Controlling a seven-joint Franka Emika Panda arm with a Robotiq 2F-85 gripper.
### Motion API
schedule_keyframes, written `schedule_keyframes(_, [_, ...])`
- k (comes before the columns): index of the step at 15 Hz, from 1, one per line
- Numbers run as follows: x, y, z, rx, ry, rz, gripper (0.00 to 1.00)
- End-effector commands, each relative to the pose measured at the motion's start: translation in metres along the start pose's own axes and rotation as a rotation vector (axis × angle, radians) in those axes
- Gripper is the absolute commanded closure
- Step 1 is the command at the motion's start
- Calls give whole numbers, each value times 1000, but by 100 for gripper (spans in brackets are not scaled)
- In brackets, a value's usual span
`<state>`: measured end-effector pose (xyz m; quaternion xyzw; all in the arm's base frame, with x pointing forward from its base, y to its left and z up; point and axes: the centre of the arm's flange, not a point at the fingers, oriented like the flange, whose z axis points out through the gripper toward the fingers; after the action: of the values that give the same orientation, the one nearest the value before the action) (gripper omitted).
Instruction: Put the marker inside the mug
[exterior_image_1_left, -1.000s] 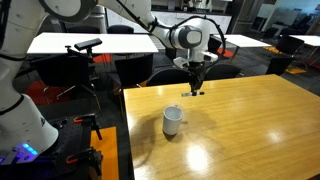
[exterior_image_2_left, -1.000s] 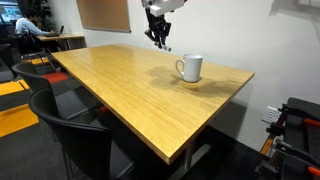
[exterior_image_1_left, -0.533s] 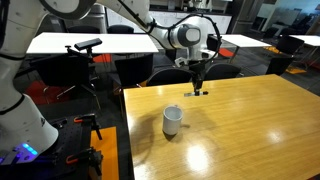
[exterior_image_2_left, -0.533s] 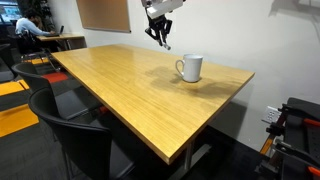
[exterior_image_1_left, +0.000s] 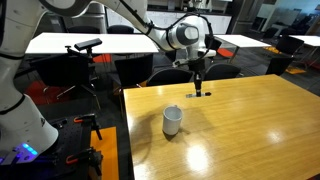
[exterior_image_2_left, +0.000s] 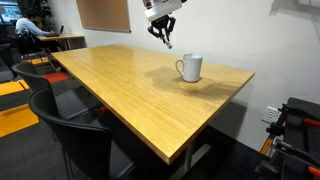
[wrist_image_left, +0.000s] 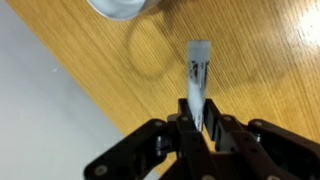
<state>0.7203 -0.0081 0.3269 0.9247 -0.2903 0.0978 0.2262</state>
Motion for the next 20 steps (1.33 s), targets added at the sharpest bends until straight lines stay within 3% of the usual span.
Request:
schedule_keyframes(1, [-17, 13, -8, -50, 54, 120, 95])
schedule_keyframes(20, [-36, 25, -12, -323, 251, 710, 95])
